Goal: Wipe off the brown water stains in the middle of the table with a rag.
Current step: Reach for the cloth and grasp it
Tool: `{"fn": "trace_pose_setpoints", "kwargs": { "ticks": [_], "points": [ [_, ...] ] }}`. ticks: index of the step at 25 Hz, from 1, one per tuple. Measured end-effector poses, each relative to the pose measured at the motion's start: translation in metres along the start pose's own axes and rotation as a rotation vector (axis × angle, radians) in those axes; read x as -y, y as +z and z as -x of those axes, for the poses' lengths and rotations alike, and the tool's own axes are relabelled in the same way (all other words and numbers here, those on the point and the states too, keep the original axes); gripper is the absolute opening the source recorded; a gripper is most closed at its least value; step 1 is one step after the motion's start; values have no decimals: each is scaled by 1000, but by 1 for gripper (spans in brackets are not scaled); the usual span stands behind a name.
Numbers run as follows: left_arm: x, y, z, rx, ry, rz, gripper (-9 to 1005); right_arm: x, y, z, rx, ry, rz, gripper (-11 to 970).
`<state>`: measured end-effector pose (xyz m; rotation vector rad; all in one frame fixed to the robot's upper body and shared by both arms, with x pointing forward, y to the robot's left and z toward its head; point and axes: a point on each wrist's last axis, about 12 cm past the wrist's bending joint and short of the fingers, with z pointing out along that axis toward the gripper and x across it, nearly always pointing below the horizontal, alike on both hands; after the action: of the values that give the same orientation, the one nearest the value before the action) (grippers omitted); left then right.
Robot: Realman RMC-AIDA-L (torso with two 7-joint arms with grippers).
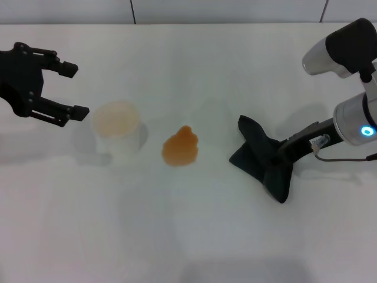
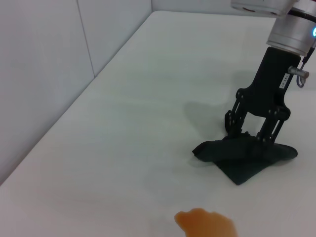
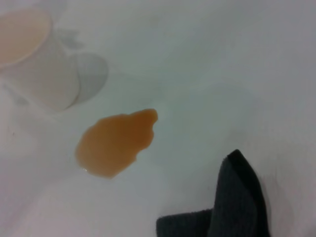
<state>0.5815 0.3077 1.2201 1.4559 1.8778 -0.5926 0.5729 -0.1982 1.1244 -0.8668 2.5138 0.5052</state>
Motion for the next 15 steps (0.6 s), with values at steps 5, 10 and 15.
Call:
{"fn": "trace_pose_setpoints", "kwargs": {
  "ticks": [5, 10, 15],
  "points": [
    [0, 0, 0, 1, -1, 1, 887, -2, 0, 0, 0, -6, 1, 584],
    [0, 0, -1, 1, -1, 1, 887, -4, 0, 0, -3, -10, 10, 506],
    [1, 0, -2, 4, 3, 2, 887, -5, 0, 1, -7, -13, 18, 372]
  ]
}}
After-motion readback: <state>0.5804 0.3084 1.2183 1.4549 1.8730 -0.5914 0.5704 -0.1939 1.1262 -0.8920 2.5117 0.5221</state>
